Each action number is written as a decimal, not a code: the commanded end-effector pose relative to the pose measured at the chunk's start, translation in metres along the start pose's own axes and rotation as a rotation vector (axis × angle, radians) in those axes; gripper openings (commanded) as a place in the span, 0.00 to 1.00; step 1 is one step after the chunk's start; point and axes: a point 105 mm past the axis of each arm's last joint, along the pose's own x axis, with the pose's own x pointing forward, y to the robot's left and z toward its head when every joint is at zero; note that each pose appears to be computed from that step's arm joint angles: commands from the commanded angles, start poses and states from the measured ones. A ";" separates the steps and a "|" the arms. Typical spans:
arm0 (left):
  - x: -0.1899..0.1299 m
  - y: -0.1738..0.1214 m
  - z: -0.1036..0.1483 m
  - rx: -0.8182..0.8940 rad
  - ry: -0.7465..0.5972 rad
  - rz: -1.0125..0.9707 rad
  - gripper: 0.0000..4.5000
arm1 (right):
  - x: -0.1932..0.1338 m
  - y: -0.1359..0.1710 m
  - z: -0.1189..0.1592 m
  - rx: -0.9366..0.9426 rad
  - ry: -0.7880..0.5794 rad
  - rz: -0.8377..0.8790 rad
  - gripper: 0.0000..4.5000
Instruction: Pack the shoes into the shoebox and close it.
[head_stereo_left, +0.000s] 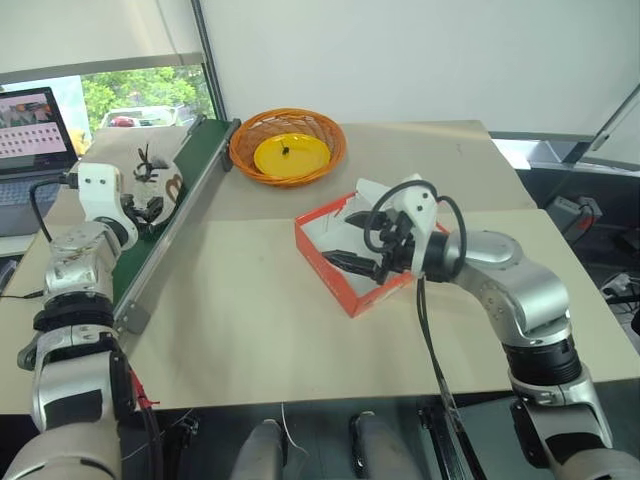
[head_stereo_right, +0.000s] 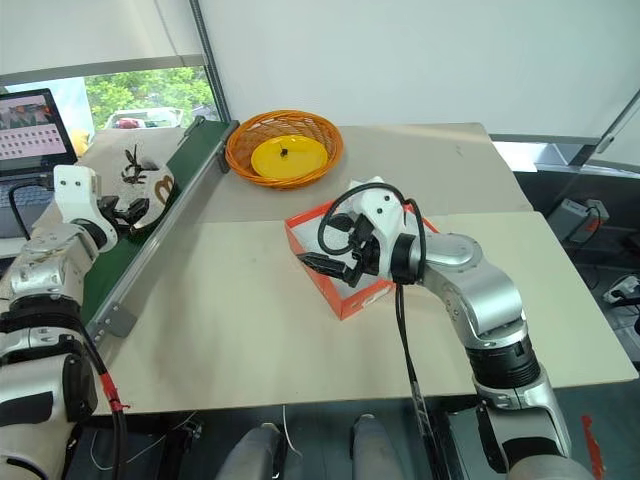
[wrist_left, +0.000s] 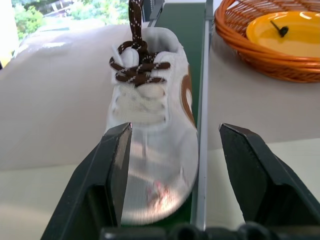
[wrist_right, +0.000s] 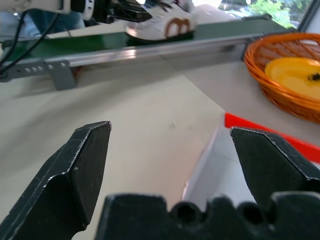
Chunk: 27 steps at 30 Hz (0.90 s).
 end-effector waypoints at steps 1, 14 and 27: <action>-0.003 0.016 0.018 0.027 -0.054 0.054 0.65 | -0.010 0.001 0.014 -0.031 -0.040 -0.026 1.00; -0.010 0.021 -0.043 -0.146 0.188 0.081 0.15 | -0.015 -0.013 0.013 -0.079 0.004 -0.100 1.00; -0.010 -0.008 0.009 -0.185 -0.010 -0.024 0.01 | -0.013 -0.016 0.012 -0.082 0.010 -0.105 1.00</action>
